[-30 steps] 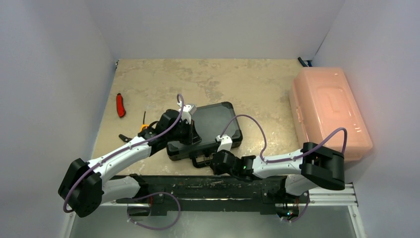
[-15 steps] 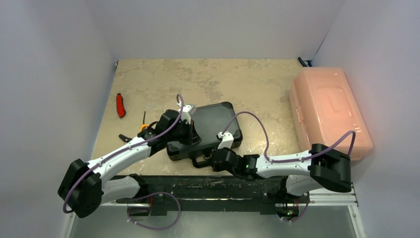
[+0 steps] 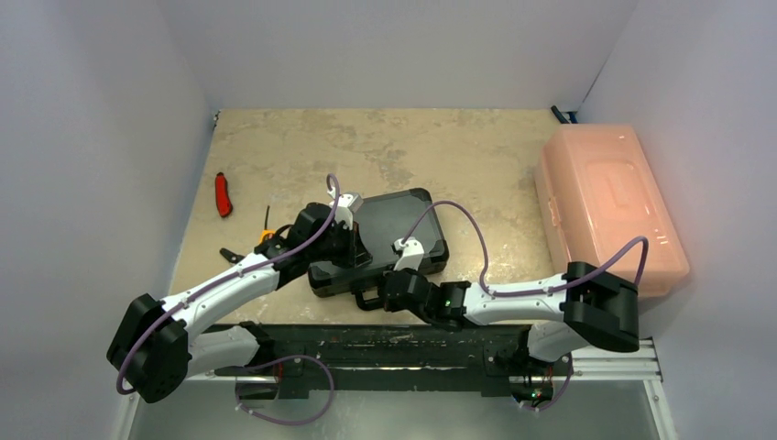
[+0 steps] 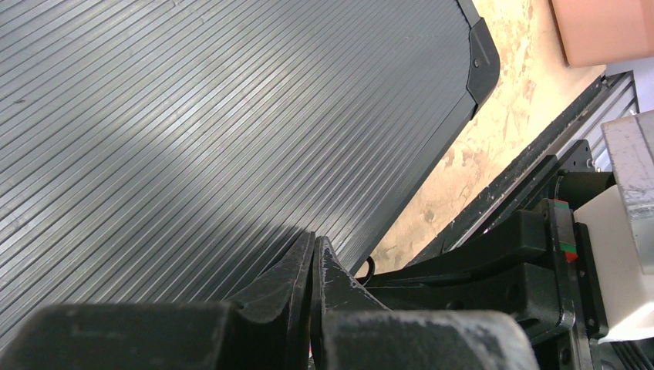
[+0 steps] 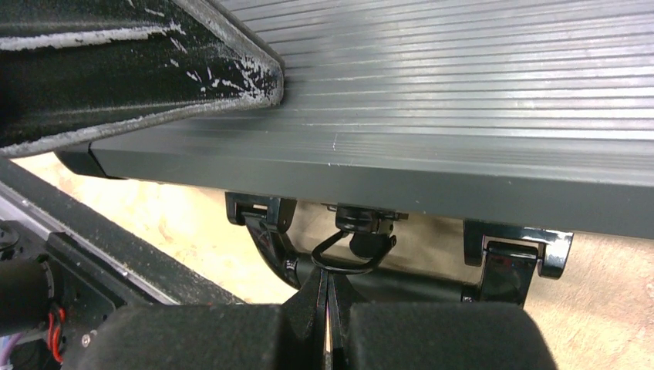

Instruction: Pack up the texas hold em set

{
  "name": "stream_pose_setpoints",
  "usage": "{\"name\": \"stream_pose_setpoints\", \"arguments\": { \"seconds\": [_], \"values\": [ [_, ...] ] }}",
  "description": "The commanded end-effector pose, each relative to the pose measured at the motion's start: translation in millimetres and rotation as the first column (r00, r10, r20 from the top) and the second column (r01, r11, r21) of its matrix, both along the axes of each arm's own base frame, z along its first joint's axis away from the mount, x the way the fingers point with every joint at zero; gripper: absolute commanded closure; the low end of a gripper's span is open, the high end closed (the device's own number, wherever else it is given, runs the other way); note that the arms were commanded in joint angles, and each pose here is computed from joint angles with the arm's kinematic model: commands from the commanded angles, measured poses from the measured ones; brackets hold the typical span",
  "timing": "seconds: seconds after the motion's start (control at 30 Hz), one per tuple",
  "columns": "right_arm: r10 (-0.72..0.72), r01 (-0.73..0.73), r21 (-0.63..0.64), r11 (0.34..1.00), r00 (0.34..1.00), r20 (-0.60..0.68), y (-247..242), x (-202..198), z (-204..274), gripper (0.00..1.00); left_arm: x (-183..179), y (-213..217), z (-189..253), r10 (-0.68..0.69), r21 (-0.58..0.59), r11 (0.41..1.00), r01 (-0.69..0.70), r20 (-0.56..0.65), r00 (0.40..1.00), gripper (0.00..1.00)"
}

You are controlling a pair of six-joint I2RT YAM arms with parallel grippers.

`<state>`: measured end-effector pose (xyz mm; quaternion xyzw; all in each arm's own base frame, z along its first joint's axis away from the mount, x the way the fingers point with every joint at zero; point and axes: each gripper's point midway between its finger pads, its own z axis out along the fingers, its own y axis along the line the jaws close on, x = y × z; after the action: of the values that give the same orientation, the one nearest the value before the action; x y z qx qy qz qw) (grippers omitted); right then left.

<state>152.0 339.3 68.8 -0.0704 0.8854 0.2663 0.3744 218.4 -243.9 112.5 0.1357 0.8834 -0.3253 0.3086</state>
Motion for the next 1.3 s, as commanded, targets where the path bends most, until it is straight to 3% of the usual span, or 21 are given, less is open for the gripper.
{"name": "stream_pose_setpoints", "arguments": {
  "seconds": [0.0, 0.47, 1.27],
  "values": [
    [-0.059, 0.058, 0.012, 0.998, 0.996, 0.064, 7.3, 16.3, 19.3, 1.00, -32.7, 34.3, -55.2, 0.024, 0.186, 0.983, 0.006, -0.157, 0.987, 1.00],
    [-0.236, 0.242, -0.064, 0.968, 0.968, 0.081, -11.2, 34.3, 15.8, 1.00, -32.8, 34.4, -56.0, 0.024, 0.186, 0.983, 0.006, -0.158, 0.987, 1.00],
    [-0.246, 0.249, -0.133, 0.959, 0.968, 0.041, -25.6, 26.0, -19.3, 1.00, -34.8, 35.4, -55.1, 0.027, 0.181, 0.983, 0.002, -0.160, 0.987, 1.00]
  ]
}}
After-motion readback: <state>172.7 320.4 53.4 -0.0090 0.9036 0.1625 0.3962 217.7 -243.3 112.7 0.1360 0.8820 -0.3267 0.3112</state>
